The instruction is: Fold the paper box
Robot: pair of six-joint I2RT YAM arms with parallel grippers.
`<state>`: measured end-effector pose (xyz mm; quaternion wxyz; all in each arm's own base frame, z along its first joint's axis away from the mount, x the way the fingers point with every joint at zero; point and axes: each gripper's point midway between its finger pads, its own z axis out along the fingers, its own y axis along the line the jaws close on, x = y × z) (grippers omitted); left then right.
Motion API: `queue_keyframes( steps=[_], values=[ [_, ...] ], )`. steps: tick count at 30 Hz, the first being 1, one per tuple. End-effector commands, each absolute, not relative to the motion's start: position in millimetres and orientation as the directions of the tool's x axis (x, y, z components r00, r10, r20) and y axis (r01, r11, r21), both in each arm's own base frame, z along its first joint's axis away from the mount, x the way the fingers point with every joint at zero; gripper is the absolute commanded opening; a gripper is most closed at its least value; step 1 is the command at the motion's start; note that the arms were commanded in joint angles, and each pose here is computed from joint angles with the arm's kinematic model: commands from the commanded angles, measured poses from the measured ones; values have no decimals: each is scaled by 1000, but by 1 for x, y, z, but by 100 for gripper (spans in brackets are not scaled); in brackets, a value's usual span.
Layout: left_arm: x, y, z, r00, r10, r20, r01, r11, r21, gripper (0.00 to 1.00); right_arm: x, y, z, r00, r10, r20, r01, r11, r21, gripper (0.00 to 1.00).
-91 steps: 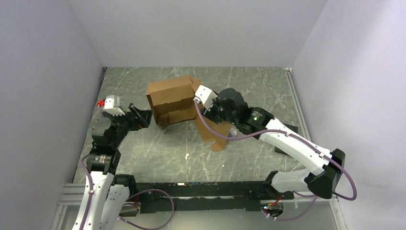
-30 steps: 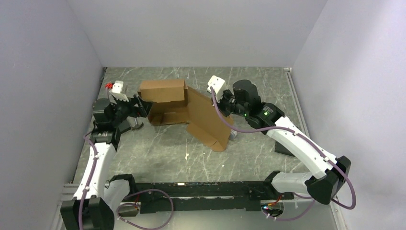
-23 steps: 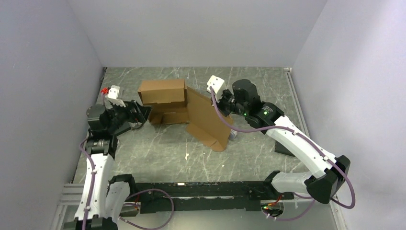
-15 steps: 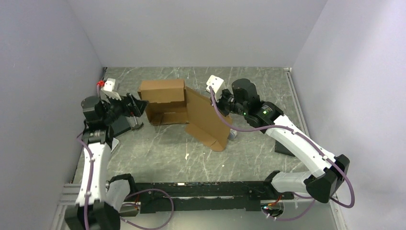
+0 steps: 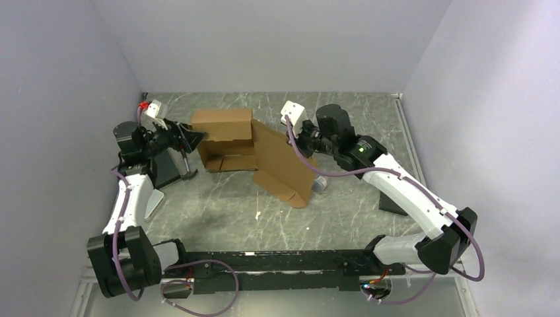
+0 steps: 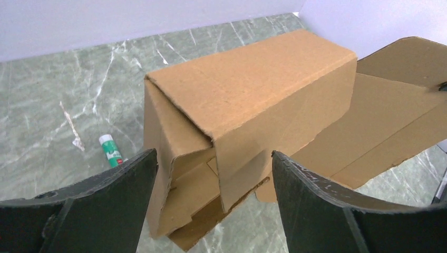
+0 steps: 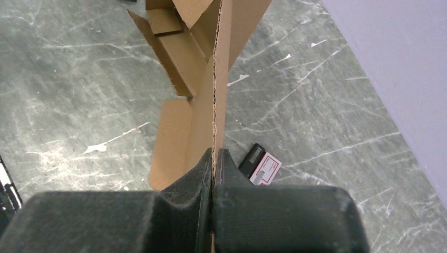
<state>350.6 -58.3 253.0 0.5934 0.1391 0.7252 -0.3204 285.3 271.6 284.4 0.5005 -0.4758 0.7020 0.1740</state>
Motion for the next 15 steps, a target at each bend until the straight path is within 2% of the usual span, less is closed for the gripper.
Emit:
queue_keyframes(
  steps=[1,5,15],
  values=[
    [357,-67,275,-167,-133,-977,681,701,-212,79,280,280,296,-36,-480,-876,-872,443,-207,0],
    [363,-72,266,-196,-121,-973,693,685,-225,72,281,282,296,-35,-487,-873,-874,439,-210,0],
    [375,-75,264,-161,-62,-985,652,743,-153,57,282,286,289,-43,-501,-864,-886,418,-199,0]
  ],
)
